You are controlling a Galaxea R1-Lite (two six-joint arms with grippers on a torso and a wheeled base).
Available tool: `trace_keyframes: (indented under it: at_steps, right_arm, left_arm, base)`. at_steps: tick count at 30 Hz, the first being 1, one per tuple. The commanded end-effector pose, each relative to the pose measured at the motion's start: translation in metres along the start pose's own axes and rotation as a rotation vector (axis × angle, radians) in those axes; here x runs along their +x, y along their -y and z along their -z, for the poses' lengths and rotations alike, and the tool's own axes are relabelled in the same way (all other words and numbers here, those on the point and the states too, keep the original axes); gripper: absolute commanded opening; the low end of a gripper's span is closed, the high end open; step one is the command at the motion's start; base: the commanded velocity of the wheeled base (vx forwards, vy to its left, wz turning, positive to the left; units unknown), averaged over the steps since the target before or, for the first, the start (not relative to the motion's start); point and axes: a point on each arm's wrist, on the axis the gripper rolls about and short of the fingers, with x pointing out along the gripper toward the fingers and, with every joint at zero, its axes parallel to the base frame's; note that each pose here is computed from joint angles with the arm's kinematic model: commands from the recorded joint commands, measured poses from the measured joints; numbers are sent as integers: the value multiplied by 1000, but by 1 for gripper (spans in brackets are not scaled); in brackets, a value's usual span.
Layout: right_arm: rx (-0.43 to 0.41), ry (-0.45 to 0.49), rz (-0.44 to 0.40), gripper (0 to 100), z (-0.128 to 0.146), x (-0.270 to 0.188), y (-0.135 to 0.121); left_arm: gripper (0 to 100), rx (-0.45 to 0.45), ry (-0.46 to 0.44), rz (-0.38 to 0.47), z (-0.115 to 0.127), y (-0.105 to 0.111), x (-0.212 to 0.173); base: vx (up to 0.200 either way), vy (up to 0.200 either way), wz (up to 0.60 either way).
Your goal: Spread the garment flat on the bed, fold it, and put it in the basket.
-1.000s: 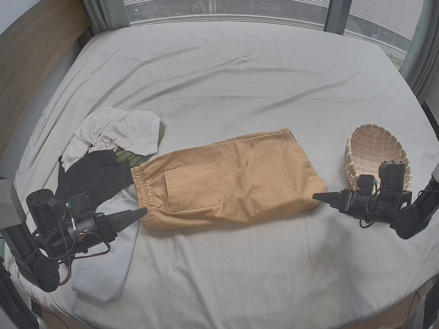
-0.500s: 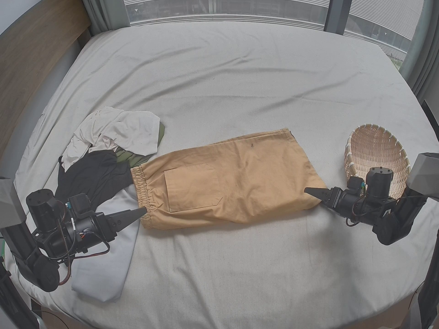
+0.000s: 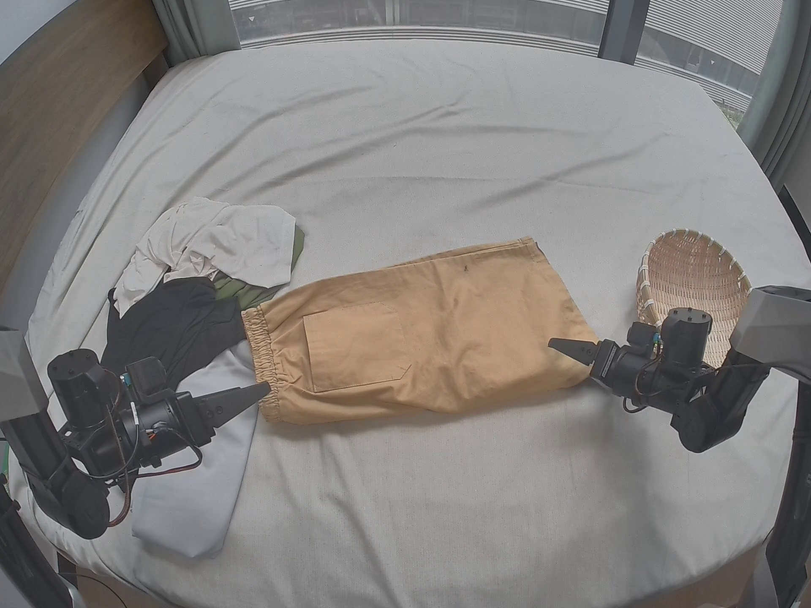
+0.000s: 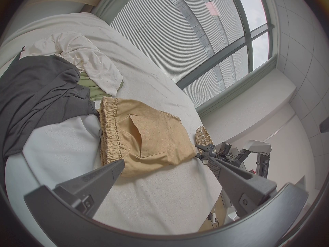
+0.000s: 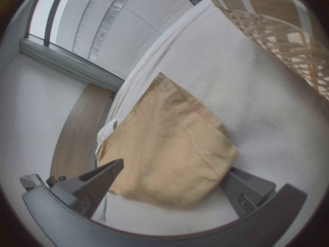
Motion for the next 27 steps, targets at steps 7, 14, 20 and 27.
trace_keyframes:
  at_steps: [7,14,20,27]
  right_arm:
    - [43,24,-57,100,19,23,11]
    - [33,39,-75,100,22,26,11]
    - [34,64,-60,0,24,27,14]
    - [35,53,-58,0,27,26,12]
  left_arm:
    - [100,0,2,0,0,0,0]
    - [100,1,3,0,-1,0,0]
    - [100,1,3,0,-1,0,0]
    - [100,1,3,0,-1,0,0]
  base:
    - [0,0,0]
    - [0,0,0]
    - [0,0,0]
    - [0,0,0]
